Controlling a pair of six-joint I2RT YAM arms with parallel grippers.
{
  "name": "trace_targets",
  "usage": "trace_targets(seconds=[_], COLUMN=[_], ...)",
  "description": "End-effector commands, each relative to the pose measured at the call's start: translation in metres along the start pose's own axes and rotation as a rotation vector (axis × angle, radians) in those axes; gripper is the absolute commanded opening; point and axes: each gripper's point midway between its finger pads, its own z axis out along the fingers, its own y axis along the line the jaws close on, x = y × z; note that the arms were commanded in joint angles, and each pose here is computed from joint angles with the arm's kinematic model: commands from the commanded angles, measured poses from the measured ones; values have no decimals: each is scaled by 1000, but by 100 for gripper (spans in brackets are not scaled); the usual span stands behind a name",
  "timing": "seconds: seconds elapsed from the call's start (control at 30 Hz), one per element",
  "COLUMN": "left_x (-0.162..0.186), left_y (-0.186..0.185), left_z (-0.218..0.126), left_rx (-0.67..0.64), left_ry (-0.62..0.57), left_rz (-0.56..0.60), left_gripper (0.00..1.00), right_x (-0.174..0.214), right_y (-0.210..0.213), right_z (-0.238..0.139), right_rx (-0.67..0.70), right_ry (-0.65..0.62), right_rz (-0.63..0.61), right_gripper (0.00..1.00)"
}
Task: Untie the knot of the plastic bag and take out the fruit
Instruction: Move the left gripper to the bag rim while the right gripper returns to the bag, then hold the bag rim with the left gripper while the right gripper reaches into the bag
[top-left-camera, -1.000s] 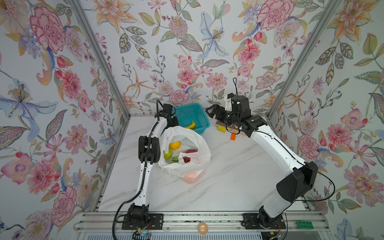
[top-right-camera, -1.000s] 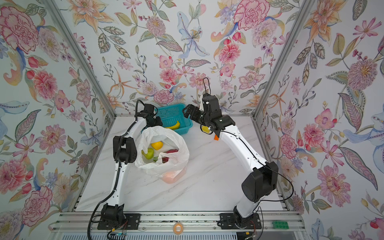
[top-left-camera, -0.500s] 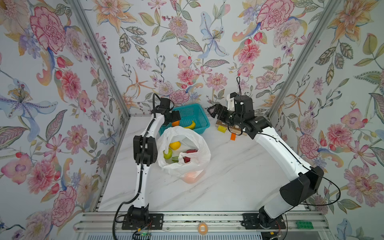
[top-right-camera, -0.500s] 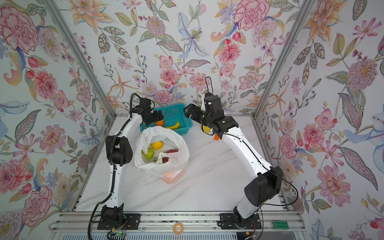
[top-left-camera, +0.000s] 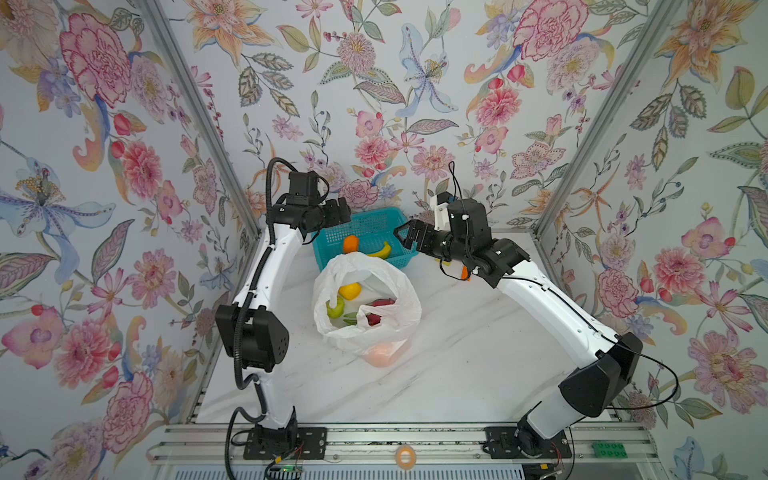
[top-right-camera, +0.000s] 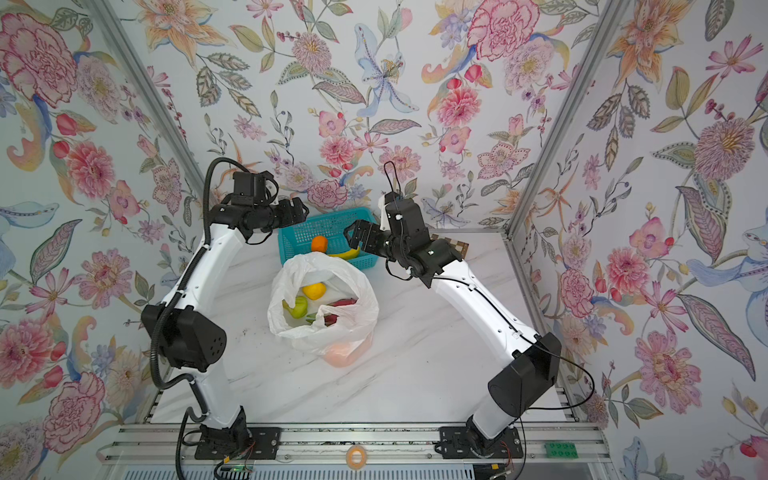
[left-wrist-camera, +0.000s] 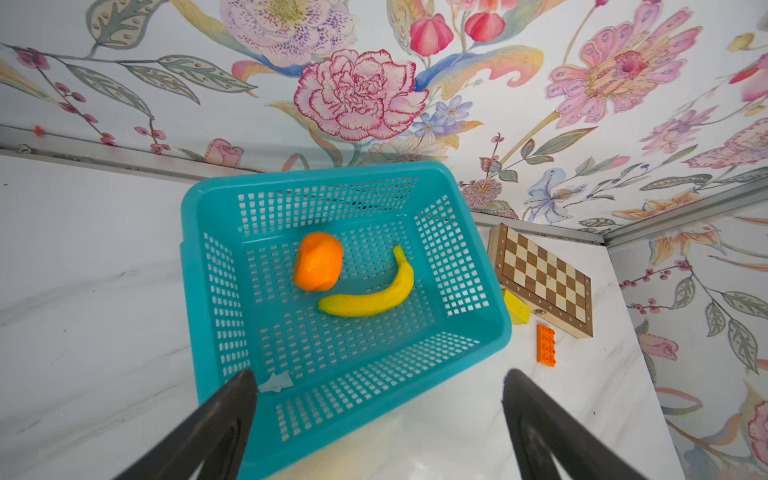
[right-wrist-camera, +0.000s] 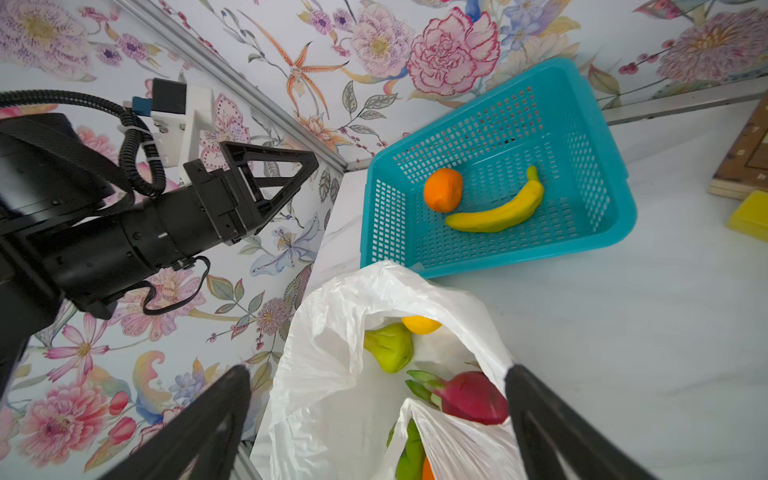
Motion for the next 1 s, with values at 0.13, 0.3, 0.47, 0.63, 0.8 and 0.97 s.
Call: trace_targets(seconds=[0.13, 0.3, 0.47, 0.63, 0.8, 0.97], left_x=[43, 96, 142, 185, 218, 249], left_y=[-15, 10, 10, 27, 38, 35], left_z=[-91, -116, -118, -108, -111, -111], left_rx=[84, 1, 12, -17, -21, 14], left_ry=[11, 111, 179, 272, 359, 428], left_rz=[96, 187, 218, 220, 237, 231], left_gripper=[98, 99, 99, 99, 97, 97], right_x=[39, 83, 130, 197, 262, 305], right_y=[21, 12, -3, -18, -29, -50], right_z=[14, 40, 64, 76, 50, 20], right_rx=[-12, 44, 120, 180, 248, 320], right_ry=[66, 156, 247, 425, 564, 621], right_rz=[-41, -63, -82, -114, -171, -176], right_gripper=[95, 89, 85, 79, 76, 76])
